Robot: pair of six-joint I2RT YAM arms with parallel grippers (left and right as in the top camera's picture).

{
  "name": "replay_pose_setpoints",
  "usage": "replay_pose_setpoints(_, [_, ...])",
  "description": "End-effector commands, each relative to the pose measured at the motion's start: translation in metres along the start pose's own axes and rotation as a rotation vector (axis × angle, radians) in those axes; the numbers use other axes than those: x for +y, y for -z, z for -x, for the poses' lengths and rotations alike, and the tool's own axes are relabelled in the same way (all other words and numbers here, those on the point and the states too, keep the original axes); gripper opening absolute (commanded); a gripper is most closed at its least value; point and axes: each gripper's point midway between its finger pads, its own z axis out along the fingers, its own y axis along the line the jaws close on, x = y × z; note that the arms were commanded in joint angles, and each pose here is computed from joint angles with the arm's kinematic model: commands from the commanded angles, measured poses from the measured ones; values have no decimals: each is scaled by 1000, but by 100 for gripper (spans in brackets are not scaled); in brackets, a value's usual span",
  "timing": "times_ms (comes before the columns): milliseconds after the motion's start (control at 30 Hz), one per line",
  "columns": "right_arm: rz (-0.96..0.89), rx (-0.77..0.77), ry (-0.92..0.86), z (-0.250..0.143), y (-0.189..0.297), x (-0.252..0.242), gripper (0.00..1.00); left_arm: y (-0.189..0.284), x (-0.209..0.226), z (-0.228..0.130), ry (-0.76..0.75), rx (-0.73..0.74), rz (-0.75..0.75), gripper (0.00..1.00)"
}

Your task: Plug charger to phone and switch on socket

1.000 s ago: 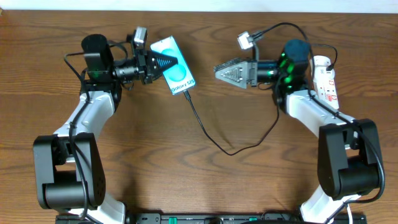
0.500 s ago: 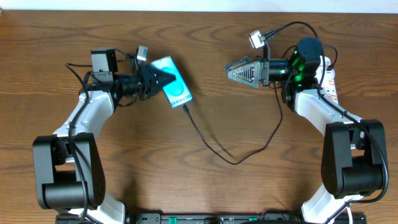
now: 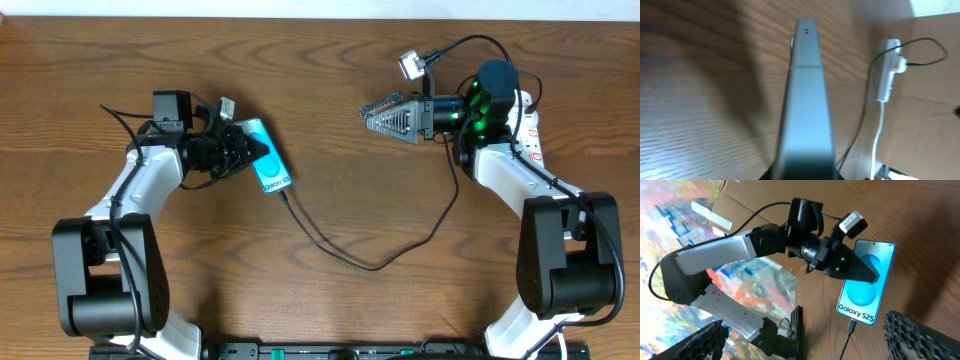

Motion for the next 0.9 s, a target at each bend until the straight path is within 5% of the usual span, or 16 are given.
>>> replay_pose_setpoints(0, [11,14,0,0,0,1,99,4,6,8,-35,-29,51,7])
replay_pose_setpoints(467, [33,43,5,-6,-15,6,99,-12,17,0,-24,35,14,7])
replay_pose_setpoints(867, [-208,-164,-251,8,-5,-55,99,-12,17,0,-26,33,13,7])
